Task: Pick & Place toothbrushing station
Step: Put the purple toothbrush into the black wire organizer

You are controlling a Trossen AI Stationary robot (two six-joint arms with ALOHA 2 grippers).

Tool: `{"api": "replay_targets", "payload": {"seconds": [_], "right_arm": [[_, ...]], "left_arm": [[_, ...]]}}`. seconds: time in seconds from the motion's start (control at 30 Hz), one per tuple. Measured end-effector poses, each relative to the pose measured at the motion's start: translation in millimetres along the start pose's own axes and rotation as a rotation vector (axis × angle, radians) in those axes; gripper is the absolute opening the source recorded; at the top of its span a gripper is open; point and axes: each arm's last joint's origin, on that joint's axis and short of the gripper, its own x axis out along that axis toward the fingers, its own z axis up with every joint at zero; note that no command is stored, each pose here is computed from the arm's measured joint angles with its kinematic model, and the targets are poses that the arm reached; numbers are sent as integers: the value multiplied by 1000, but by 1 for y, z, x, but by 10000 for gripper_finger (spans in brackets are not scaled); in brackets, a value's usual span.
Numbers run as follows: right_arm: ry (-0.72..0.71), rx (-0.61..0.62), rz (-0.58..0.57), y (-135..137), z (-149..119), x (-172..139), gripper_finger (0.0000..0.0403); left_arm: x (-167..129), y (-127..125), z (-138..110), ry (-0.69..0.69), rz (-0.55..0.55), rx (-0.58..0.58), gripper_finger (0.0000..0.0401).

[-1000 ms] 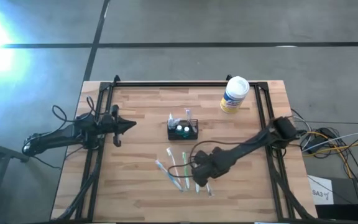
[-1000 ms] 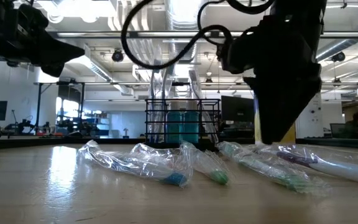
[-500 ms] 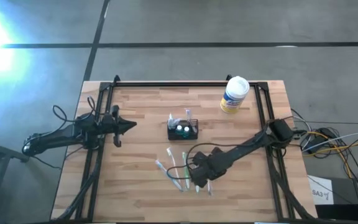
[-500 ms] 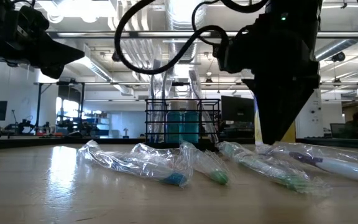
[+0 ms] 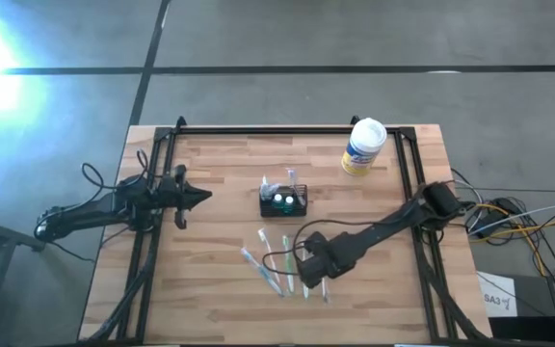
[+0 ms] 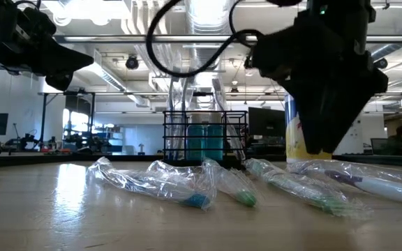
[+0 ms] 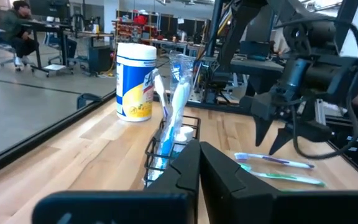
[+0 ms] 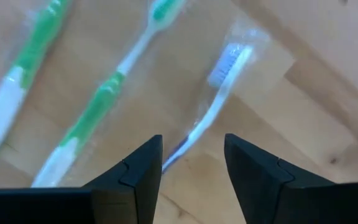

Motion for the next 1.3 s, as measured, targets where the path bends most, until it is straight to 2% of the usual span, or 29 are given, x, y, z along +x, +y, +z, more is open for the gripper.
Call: {"api": "replay_targets", "payload": {"seconds": [0.23,0.43,0.57,0.8,0.97,1.1,1.2,1.3], "right_arm": [[36,-30,-19,5,-4,21,169],[76,-176,-2,8,-5,29,158],[75,-217,8,9,-5,29,124],[34,-235,2,9,-5,27,22],[17,-242,-8,9,-7,27,21],[-30,-258,-22,5,-11,16,20],[-83,-275,37,4,-14,-7,20],[-215,-320,95,2,-19,-35,19]], "left_arm": [[0,0,0,4,-11,0,21],[0,0,0,3,-10,3,21],[0,0,0,3,-9,7,19],[0,0,0,3,-9,8,21],[0,0,-1,4,-14,5,21],[0,0,0,3,-14,4,21],[0,0,0,-5,-15,8,21],[0,-1,2,-22,-17,9,21]]}}
